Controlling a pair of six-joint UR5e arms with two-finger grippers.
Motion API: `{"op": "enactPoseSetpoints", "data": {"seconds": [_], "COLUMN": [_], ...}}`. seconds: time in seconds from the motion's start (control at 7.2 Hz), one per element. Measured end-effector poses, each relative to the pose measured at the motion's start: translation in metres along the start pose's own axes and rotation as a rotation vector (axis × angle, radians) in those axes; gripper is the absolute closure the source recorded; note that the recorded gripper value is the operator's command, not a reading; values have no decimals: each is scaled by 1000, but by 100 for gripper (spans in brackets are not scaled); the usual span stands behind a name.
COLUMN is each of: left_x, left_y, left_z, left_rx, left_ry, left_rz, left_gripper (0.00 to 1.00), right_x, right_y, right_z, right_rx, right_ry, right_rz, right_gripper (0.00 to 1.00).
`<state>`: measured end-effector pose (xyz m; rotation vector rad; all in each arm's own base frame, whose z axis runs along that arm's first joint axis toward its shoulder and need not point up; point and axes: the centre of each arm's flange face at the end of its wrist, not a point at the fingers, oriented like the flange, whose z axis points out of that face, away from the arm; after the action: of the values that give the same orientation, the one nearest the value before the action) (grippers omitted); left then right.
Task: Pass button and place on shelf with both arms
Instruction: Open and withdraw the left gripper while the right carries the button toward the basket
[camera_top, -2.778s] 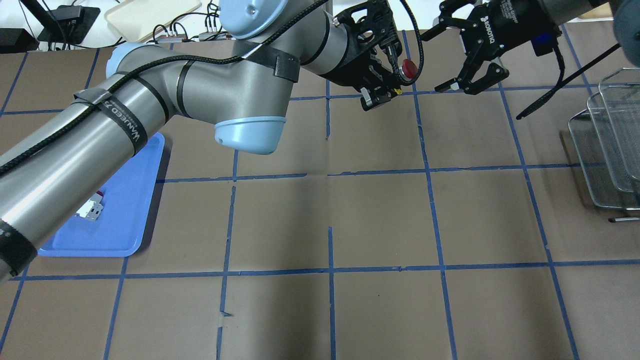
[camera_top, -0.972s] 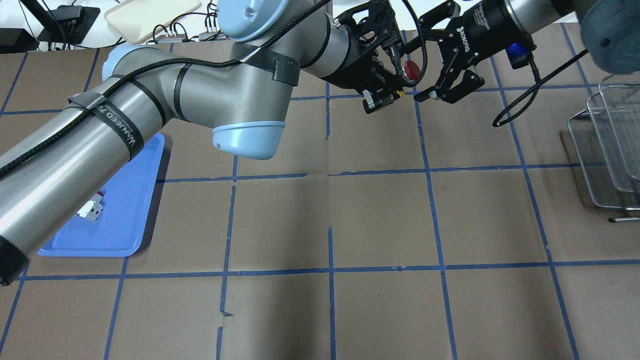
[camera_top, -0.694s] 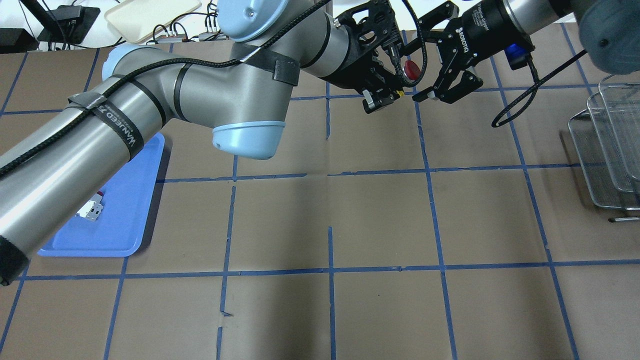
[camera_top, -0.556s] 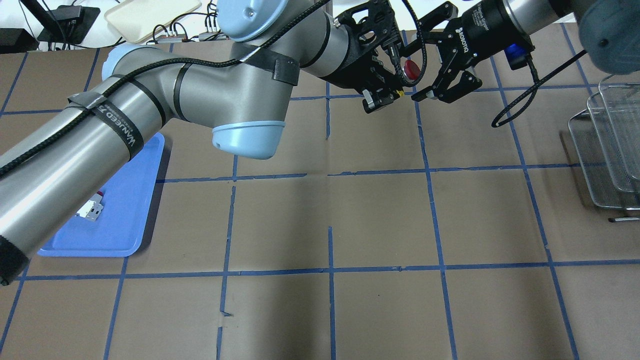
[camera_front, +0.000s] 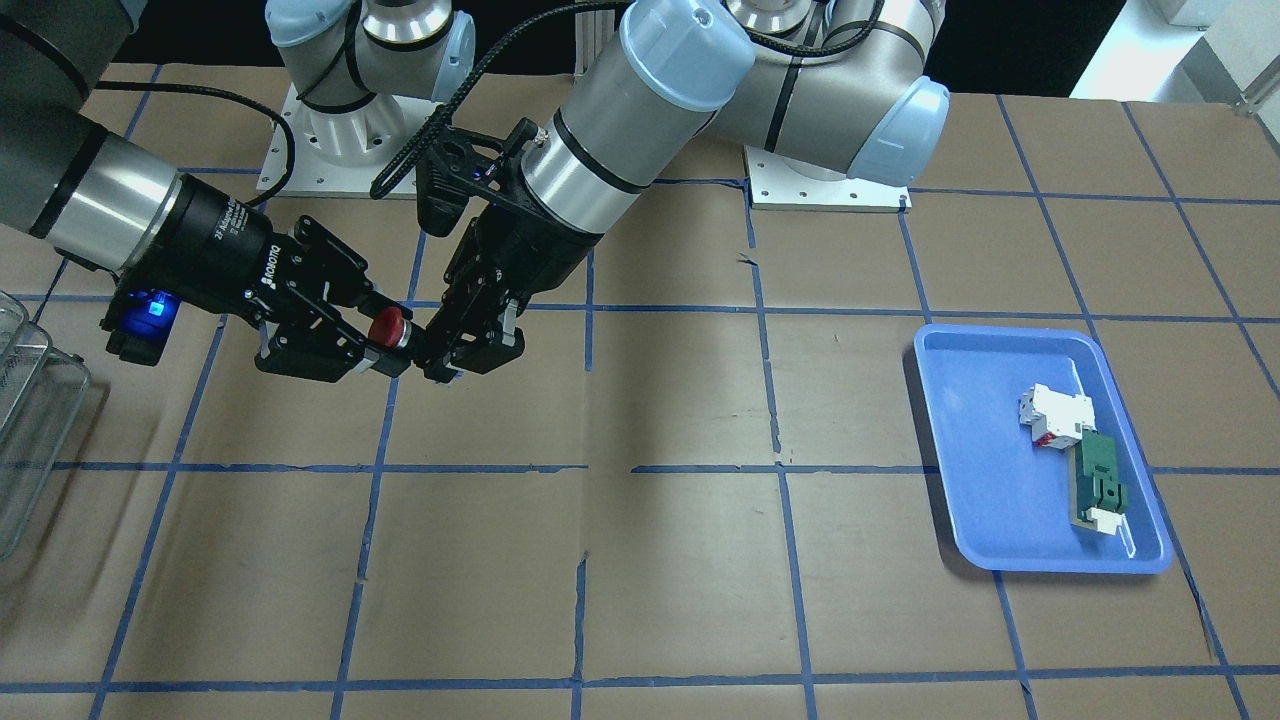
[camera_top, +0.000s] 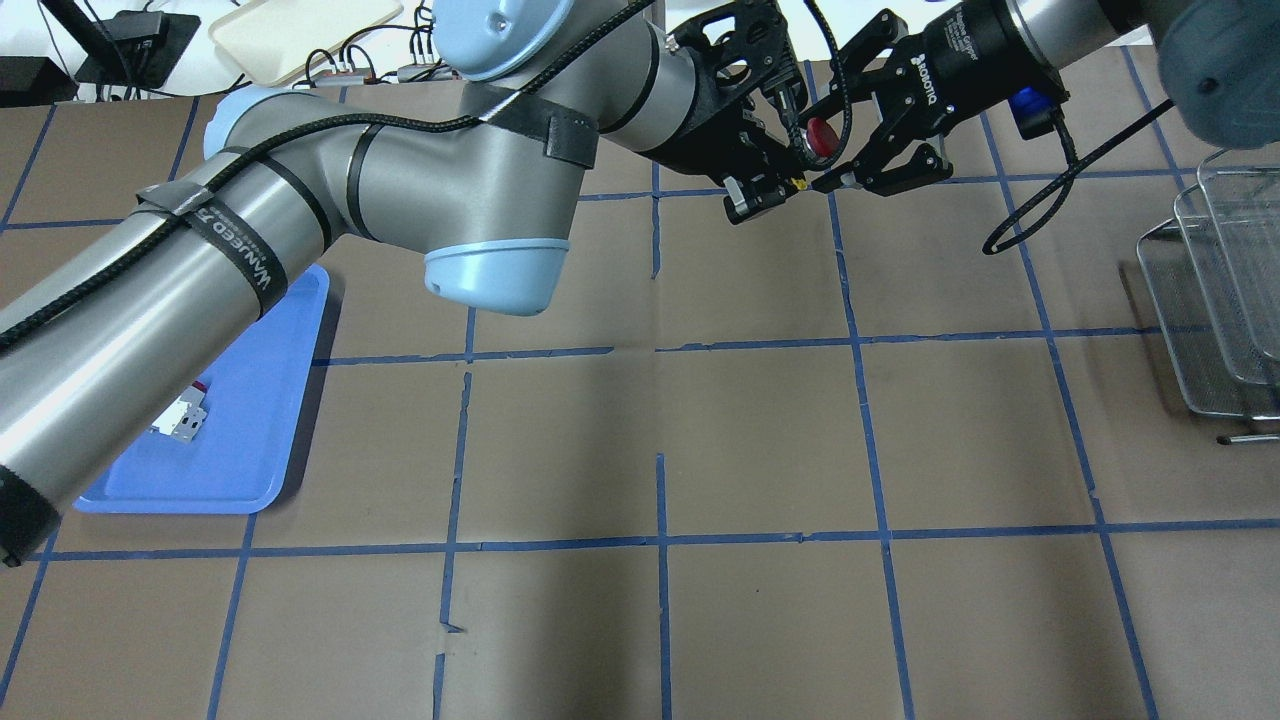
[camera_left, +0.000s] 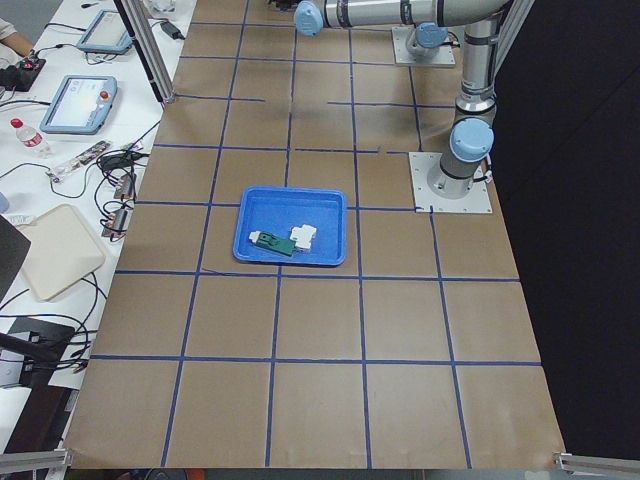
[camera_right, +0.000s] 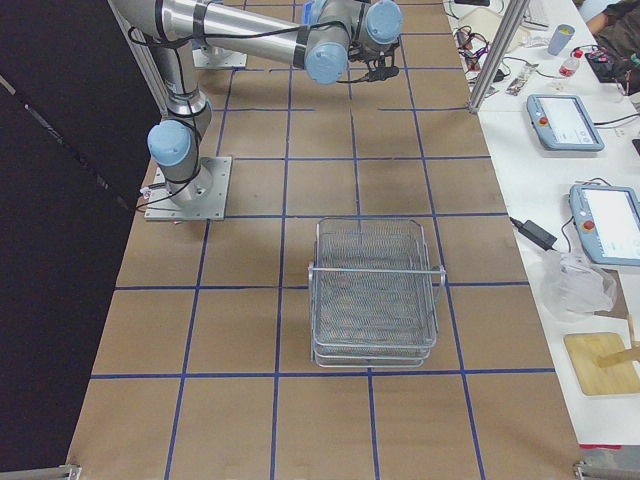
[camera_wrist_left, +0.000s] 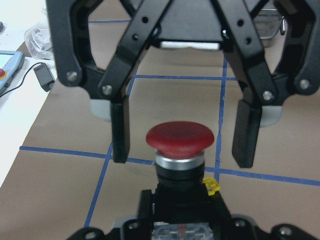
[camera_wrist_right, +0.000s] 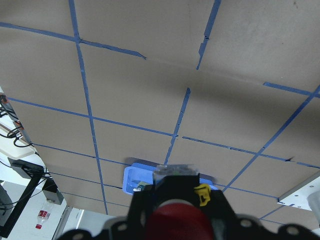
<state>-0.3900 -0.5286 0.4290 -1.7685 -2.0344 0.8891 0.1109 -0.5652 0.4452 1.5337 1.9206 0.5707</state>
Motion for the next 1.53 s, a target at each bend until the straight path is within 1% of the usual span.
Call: {"op": "enactPoseSetpoints", "data": {"seconds": [0.14,0.28,0.83,0.97,1.11,1.25,1.39,1.53], "left_x": [-1,-1,-3,-5,-9,-14,-16,-23], "left_y": [-1,-1,-1,0,5,14,25,43], "left_z": [-1,-2,-6,-9,-13,-18,-27,-38], "left_rx": [0,0,-12,-14,-25,-55,-115,-194], "left_ry": [-3,-4,-14,-17,-15,7,36,47], "left_rz": [0,0,0,-4,-21,-64,-121,-192], "left_gripper": [100,1,0,0,0,0,0,0], "right_x": [0,0,0,-1,-2,-1,3,9], "right_y": [0,0,0,-4,-11,-24,-42,-66], "right_z": [0,0,-2,-5,-13,-26,-42,-61], "right_rx": [-4,-6,-4,7,39,99,177,276], "right_ry": [-2,-2,-6,-9,-11,-4,22,83], "right_rz": [0,-1,-3,-9,-35,-96,-195,-322], "right_gripper": [78,79,81,81,81,81,81,81]}}
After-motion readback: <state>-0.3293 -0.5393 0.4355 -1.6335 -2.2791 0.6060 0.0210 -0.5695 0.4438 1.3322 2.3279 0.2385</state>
